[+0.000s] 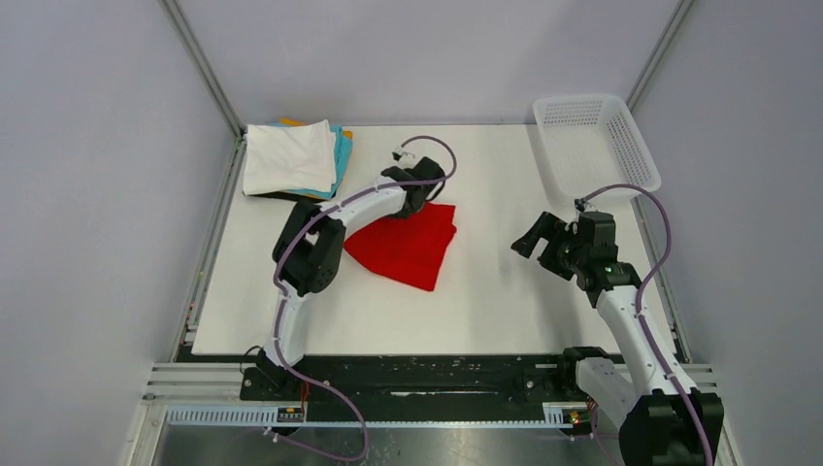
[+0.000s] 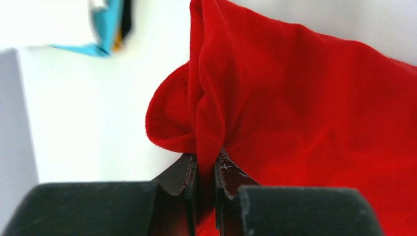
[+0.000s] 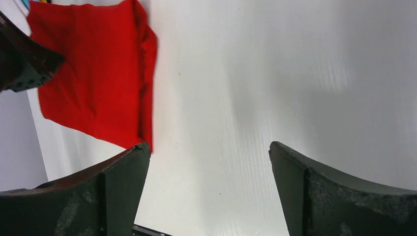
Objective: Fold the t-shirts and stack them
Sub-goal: Put the neatly folded tshirt into the corner of the board with the left arm
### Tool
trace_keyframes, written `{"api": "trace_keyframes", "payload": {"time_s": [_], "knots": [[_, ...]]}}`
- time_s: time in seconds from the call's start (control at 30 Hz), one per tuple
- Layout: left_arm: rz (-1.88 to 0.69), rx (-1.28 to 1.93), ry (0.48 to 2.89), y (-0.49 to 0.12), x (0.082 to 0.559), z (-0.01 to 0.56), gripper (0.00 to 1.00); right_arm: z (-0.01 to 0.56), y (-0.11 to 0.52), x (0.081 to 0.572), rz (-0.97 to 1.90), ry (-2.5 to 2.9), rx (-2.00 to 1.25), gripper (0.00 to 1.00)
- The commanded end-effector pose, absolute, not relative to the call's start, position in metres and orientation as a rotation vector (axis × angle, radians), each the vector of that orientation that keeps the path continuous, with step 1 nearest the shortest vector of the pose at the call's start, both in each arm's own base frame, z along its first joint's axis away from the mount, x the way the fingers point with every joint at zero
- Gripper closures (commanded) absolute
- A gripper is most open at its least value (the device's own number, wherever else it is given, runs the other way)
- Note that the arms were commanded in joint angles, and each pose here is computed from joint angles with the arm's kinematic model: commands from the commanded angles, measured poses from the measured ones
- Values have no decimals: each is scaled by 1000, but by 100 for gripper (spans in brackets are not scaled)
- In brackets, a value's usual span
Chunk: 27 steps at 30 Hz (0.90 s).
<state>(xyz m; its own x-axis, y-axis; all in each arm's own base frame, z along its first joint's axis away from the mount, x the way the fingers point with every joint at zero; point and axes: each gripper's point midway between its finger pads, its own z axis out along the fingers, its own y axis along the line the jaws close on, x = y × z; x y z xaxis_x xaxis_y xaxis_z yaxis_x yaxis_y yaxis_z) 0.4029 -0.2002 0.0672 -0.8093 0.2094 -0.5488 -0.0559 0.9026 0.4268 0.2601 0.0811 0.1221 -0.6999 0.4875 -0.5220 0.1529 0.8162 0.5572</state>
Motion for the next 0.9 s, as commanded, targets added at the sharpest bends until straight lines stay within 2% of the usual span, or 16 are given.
{"api": "trace_keyframes", "payload": {"time_s": [0.0,0.43,0.87], "knots": [[726,148,2227,-163,456,140,100,132,73,270,595,2231,490,0],[927,225,2002,-108,537,210,100,131,71,272,593,2198,504,0],[990,214,1922,-60,567,276,100,121,69,274,572,2230,531,1]]}}
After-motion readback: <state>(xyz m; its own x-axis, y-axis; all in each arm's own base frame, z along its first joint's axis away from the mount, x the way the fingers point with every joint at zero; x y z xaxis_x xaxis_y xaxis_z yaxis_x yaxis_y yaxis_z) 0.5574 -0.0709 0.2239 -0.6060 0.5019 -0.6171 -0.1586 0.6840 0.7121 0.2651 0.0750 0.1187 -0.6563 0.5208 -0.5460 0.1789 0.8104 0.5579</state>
